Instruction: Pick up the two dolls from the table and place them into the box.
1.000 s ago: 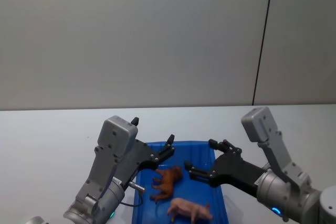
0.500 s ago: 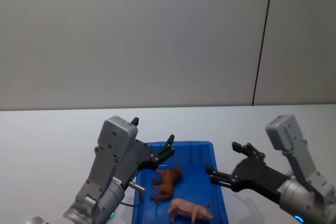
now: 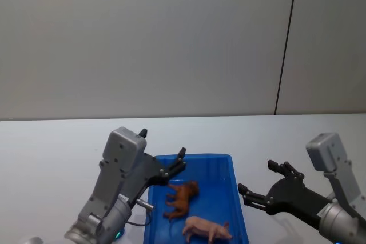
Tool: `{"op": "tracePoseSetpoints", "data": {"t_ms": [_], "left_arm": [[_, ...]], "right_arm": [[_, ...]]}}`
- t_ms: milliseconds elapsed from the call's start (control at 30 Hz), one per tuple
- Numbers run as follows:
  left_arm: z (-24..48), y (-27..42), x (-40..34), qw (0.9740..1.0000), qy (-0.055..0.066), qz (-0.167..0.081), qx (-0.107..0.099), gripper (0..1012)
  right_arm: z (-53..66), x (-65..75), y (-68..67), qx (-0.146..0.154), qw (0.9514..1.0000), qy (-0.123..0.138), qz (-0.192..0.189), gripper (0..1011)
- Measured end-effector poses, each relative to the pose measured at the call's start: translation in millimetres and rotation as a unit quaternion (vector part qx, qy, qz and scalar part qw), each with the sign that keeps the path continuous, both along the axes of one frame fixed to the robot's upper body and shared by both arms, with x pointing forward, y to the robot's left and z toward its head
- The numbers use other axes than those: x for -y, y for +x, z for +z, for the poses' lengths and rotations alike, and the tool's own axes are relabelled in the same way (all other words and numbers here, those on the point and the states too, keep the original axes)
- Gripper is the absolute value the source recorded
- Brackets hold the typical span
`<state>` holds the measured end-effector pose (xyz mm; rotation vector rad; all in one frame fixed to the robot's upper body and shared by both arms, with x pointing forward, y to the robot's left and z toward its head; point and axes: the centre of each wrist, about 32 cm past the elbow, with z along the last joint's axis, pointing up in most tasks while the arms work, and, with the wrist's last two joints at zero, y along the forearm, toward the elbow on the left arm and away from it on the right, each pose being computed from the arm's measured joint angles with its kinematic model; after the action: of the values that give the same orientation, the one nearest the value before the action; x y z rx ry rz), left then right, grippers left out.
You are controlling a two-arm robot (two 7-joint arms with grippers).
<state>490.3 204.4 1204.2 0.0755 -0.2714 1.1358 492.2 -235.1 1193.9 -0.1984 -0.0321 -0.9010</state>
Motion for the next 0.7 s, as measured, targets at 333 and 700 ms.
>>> {"op": "tracePoseSetpoints", "data": {"t_ms": [333,700], "left_arm": [[-1.6,-11.1,-23.9,0.9991,0.016,0.034,-0.021,1003],[-11.0,-27.9,-55.1,0.9957,0.031,0.066,-0.057,1003]], "right_arm": [[-1.3,4.3,-2.8,0.000,1.0000,-0.001,-0.005,1001],[-2.1,6.0,-4.1,-0.001,1.0000,-0.001,-0.007,1001]]}}
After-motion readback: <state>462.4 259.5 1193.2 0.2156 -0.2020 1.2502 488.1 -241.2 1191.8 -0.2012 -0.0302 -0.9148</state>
